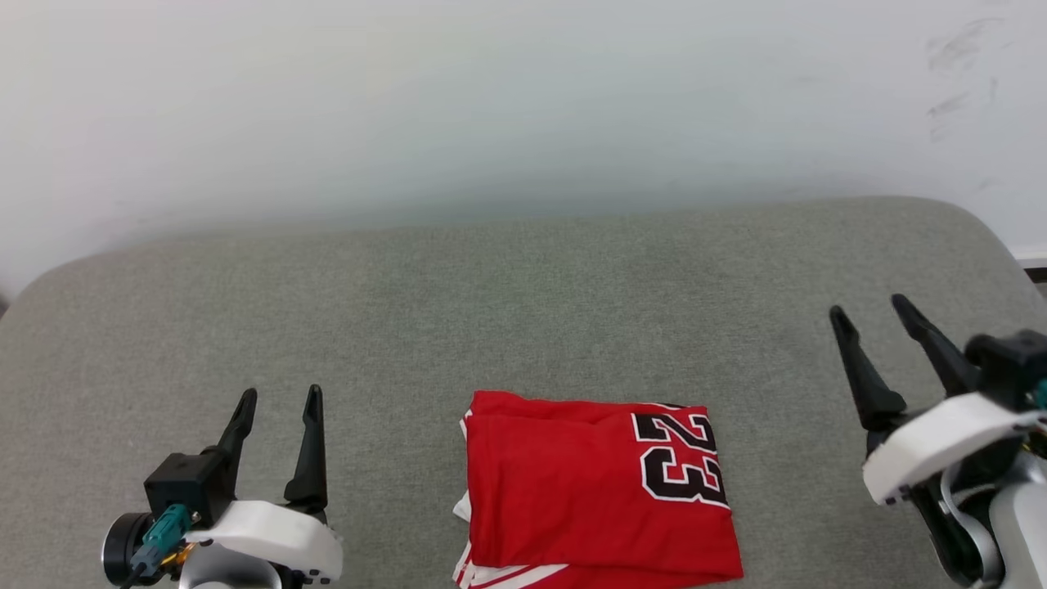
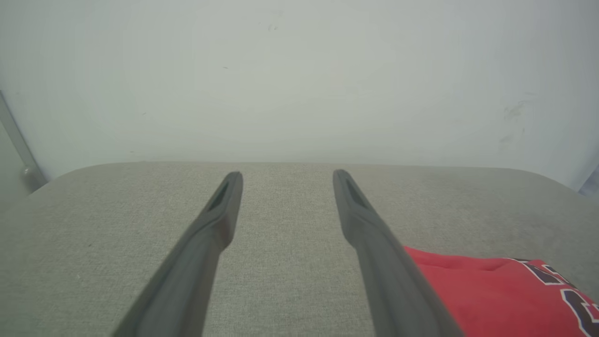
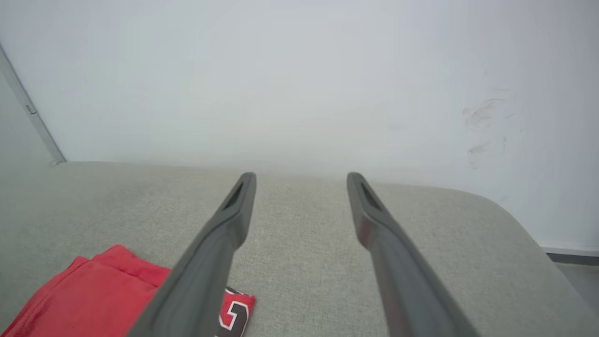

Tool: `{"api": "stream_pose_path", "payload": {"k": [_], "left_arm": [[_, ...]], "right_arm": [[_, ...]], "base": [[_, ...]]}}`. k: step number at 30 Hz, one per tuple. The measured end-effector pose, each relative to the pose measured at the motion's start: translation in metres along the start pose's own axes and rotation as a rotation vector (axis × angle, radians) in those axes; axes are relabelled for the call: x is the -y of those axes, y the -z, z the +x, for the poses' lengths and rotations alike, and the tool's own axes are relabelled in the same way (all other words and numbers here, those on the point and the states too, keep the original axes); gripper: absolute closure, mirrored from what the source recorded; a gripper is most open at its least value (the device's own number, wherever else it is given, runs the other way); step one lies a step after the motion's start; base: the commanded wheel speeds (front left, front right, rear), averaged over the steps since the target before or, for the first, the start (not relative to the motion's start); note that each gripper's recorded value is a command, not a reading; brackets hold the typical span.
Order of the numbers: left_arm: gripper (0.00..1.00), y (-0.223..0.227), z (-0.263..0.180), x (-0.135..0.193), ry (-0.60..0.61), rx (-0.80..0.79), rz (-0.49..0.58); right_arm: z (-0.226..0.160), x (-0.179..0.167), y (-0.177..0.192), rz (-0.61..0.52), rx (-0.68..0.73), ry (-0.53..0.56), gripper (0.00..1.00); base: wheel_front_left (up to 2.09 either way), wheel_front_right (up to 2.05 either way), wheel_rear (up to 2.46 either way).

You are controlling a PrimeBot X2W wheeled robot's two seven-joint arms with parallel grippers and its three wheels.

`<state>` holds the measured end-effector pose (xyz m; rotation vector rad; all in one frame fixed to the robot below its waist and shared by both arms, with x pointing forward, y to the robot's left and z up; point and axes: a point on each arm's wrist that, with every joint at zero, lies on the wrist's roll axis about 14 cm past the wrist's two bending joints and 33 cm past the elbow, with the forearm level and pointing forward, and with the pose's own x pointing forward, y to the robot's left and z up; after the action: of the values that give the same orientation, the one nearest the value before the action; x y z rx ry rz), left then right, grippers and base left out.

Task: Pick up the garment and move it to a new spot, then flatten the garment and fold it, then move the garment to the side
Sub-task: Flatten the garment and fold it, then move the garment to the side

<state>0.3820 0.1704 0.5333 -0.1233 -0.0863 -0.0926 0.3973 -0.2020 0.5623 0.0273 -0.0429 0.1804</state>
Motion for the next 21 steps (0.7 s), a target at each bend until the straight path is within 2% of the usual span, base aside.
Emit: {"api": "stream_pose_path", "payload": {"k": [8,14,21], "left_arm": [[0.00,0.001,-0.008,-0.009,-0.021,-0.002,0.022],[0.00,0.001,-0.012,-0.016,-0.044,0.001,0.041],[0.00,0.005,-0.010,-0.019,-0.062,-0.005,0.025]], "right_arm": [[-0.038,-0.009,-0.015,-0.023,0.087,0.051,0.00],[-0.056,-0.019,0.005,0.004,0.032,0.059,0.00],[-0.054,-0.020,0.014,0.042,0.001,0.060,0.00]], "base": [[0.00,0.00,0.00],[0.00,0.00,0.00],[0.00,0.00,0.00]]}}
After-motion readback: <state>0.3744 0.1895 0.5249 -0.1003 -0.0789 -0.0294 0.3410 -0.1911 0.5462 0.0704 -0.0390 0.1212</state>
